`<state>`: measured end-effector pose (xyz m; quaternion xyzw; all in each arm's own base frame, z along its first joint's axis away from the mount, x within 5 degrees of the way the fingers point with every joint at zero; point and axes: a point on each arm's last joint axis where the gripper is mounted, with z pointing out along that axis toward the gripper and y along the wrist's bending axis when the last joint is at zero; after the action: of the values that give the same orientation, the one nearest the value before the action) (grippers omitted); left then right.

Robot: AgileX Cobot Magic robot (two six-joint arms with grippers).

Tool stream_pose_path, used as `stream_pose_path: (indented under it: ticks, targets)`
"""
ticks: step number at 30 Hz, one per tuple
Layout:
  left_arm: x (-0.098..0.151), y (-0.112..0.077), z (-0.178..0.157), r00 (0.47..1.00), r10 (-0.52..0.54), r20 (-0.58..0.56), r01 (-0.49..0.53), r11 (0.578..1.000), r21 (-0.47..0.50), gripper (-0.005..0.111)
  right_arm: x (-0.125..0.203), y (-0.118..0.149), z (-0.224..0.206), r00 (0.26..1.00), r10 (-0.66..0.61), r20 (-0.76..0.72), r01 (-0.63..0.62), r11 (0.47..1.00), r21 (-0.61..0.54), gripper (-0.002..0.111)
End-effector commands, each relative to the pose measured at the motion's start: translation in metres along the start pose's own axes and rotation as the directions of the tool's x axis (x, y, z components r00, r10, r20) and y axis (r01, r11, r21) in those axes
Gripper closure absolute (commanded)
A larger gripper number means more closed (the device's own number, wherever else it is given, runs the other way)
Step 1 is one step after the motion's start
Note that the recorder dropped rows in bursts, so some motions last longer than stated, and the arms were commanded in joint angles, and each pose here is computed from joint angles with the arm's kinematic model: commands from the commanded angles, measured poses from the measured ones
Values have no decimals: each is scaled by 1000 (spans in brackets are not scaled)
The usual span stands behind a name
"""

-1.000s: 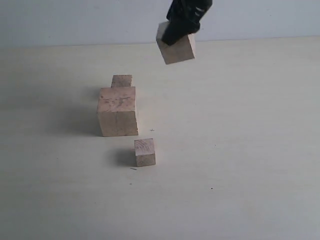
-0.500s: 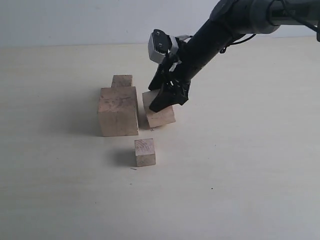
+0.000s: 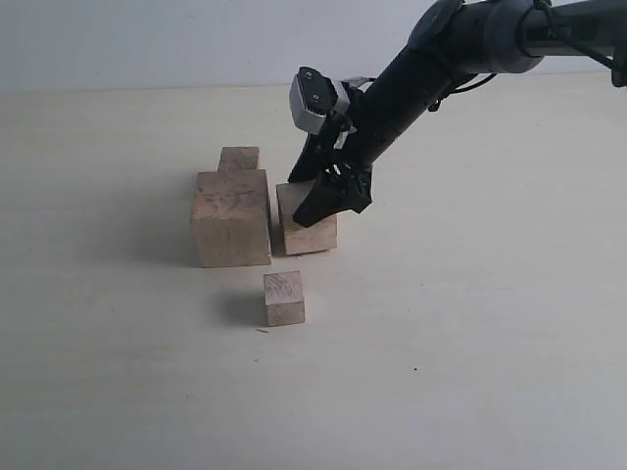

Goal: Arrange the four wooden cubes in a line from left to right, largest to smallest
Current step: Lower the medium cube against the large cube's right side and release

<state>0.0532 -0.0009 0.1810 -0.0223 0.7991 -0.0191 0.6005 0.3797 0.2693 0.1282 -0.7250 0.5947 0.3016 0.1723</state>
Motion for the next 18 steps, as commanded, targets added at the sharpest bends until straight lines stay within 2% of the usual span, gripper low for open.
stream_pose_path:
  ticks: [1,5,11,14,18]
  targets:
    - [0,0,0,1000,-3,15,3,1000,9,107,2,1,11,995,77,-63,-76,997,23,108]
    - [0,0,0,1000,-3,15,3,1000,9,107,1,3,12,992,107,-65,-106,994,6,108]
    - [0,0,0,1000,-3,15,3,1000,9,107,6,6,12,989,75,-126,-78,997,-21,107]
    - [0,0,0,1000,-3,15,3,1000,9,107,5,7,11,990,77,-120,-81,996,-32,96]
    - [0,0,0,1000,-3,15,3,1000,9,107,4,7,10,990,77,-117,-82,996,-35,76]
